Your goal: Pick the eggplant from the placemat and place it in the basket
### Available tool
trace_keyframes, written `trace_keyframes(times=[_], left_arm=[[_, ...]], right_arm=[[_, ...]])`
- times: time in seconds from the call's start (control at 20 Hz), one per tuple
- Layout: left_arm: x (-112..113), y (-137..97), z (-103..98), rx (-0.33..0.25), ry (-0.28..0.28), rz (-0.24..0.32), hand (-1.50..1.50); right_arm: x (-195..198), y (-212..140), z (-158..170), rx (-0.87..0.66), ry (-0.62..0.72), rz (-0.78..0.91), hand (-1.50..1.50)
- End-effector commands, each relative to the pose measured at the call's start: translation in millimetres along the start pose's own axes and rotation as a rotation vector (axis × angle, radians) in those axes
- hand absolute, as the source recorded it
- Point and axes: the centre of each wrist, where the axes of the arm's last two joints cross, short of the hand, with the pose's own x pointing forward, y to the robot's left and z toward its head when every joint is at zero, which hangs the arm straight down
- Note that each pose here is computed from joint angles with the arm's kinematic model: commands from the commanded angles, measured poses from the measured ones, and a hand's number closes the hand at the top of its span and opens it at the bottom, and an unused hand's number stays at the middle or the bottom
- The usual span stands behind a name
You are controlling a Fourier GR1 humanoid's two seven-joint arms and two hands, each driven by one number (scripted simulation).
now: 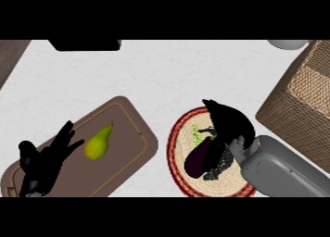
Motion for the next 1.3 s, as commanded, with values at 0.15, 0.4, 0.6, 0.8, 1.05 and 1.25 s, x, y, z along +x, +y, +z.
trace_keyframes(times=[0.15, 0.4, 0.6, 0.8, 1.05, 1.25], left_arm=[[-28.3, 3.7, 1.6, 0.024, 0.165, -0.015, 0.0], [-30.0, 6.4, 5.8, 0.003, 0.179, -0.028, 0.0], [-40.4, 5.3, 3.1, 0.004, 0.16, -0.036, 0.0], [-21.5, -6.2, 5.6, 0.012, 0.169, -0.015, 0.0], [-28.7, -6.8, -1.5, 0.01, 0.174, -0.03, 0.0], [-21.1, 0.8, -2.8, 0.03, 0.166, -0.02, 0.0]], right_arm=[[4.4, 25.4, -2.5, -0.011, 0.103, -0.007, -1.5], [4.1, 35.5, -11.7, -0.018, 0.101, -0.008, -1.5], [-3.6, 51.7, -22.1, 0.055, 0.151, 0.041, -1.5], [4.6, 50.5, -28.2, 0.089, 0.185, 0.047, -1.5], [-1.4, 73.4, -21.7, 0.089, 0.175, 0.039, -1.5], [-4.2, 78.0, -37.9, 0.06, 0.163, 0.023, -1.5]])
